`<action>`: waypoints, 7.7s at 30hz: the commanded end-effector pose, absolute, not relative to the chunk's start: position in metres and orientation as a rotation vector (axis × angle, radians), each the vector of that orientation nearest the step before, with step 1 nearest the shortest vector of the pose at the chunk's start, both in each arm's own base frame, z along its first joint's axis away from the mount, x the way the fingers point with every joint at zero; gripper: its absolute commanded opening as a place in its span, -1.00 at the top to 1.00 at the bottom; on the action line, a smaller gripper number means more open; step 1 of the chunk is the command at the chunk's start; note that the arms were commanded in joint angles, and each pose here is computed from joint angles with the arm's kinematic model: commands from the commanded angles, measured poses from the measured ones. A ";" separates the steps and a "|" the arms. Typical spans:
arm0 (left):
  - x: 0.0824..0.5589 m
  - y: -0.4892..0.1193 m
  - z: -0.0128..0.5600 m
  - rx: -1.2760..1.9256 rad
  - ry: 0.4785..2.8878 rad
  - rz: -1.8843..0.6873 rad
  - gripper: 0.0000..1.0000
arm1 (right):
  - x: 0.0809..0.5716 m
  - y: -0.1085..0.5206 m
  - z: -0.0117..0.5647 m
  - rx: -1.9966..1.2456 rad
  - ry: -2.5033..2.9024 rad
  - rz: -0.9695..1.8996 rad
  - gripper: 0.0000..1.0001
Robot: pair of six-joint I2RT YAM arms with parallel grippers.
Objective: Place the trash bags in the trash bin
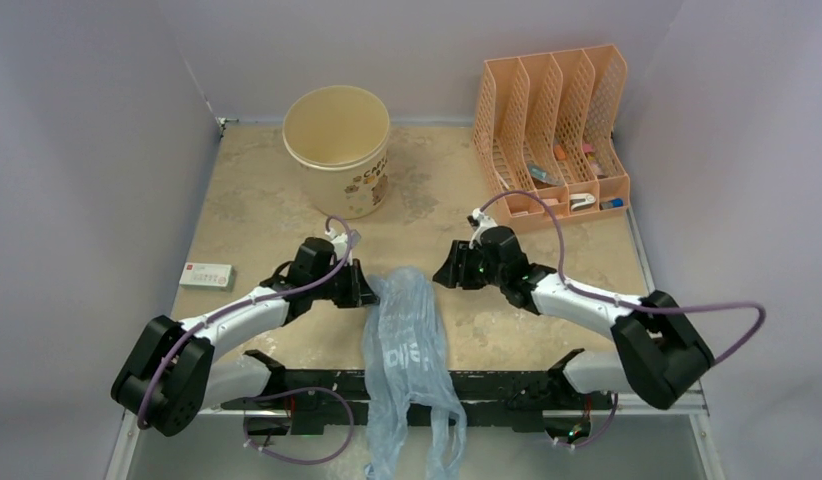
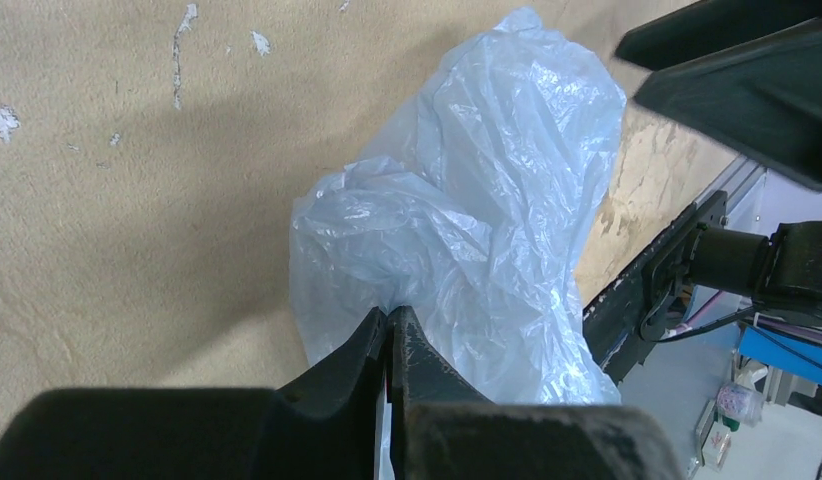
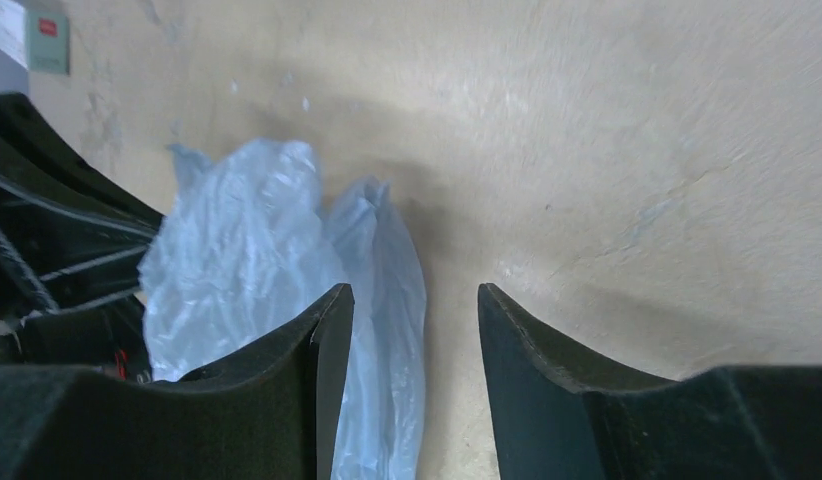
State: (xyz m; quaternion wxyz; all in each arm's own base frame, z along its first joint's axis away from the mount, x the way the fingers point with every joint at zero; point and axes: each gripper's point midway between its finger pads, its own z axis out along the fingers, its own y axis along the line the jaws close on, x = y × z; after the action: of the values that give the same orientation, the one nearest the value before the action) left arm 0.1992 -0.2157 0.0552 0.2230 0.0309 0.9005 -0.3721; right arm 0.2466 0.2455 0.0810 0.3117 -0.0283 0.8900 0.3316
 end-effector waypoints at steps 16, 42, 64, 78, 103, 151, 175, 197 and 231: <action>0.195 -0.224 0.057 0.116 2.437 -1.128 1.00 | 0.204 0.314 0.081 -0.332 2.285 1.460 0.16; 0.215 -0.191 0.079 -0.077 2.382 -0.874 1.00 | 0.276 0.237 0.106 0.038 2.223 0.826 1.00; 0.228 -0.178 0.089 -0.071 2.392 -0.797 1.00 | 0.309 0.179 0.096 0.137 2.284 0.559 0.43; 0.222 -0.193 0.063 -0.006 2.473 -0.885 1.00 | 0.323 0.226 0.084 0.071 2.285 0.812 -0.07; 0.252 -0.144 0.091 -0.262 2.422 -0.582 1.00 | 0.369 0.181 0.124 0.214 2.213 0.586 1.00; 0.153 -0.220 0.066 -0.129 2.450 -1.319 0.04 | 0.229 0.326 0.065 -0.493 2.364 0.669 0.35; 0.174 -0.229 0.069 -0.209 2.330 -1.380 0.73 | 0.220 0.364 0.139 -0.107 2.289 1.183 1.00; 0.210 -0.210 0.075 -0.092 2.400 -1.062 1.00 | 0.247 0.256 0.169 -0.148 2.182 0.953 -0.14; 0.174 -0.200 0.089 -0.141 2.425 -1.136 -0.04 | 0.127 0.294 0.173 -0.313 2.243 1.318 -0.35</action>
State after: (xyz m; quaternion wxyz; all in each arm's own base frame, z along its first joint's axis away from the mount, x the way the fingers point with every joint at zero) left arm 0.1680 -0.1956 0.0790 0.2150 -0.0541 0.8907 -0.3968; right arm 0.1488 0.2751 0.1481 0.2842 -0.0762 0.8625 0.4118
